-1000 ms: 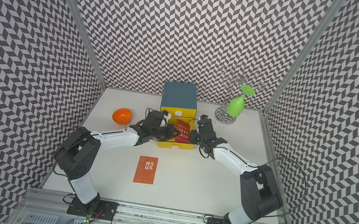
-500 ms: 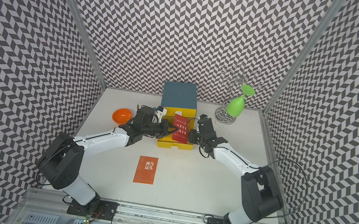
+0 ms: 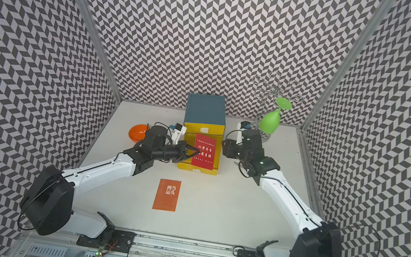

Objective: Take the postcards out of the drawer
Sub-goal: Pick up the postcard from the drawer.

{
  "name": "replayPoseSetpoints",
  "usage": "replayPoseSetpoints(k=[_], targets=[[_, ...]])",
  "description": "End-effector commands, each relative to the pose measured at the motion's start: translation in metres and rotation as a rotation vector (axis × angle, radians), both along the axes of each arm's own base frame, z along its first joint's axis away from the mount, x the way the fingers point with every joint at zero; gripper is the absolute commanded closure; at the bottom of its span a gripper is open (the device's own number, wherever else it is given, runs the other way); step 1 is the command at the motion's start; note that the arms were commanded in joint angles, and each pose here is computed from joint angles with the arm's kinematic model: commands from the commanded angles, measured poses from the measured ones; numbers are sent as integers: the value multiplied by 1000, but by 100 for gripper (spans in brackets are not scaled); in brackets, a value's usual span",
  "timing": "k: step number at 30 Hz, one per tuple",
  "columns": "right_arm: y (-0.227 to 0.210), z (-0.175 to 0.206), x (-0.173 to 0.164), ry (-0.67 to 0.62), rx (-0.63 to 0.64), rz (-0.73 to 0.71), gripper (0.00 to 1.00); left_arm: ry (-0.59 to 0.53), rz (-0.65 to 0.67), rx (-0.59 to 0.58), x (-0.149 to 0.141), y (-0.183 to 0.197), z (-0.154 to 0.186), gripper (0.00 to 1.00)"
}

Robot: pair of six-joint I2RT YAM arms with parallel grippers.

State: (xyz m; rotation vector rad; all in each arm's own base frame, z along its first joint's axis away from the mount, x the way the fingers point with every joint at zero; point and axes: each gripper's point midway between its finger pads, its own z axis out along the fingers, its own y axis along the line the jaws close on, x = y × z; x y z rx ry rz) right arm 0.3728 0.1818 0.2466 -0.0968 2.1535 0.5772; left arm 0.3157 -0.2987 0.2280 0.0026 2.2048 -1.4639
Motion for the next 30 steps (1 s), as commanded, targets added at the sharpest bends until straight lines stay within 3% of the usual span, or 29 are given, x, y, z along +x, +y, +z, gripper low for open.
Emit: replayPoseSetpoints(k=[1,10,20,27,30], targets=[[-1,18,-14,-62,50,85,38,-77,-45,-29,-8,-2,19,100],[37,20,-72,-44,249,447,37,-209,-189,-154,-27,-12,55,100],[57,35,-107,-32,418,656,43,-282,-286,-218,-46,-15,68,100],[55,37,-114,-26,461,650,84,-248,-295,-231,-56,-16,58,100],[53,34,-118,-17,474,635,95,-233,-280,-228,-58,-14,54,96]])
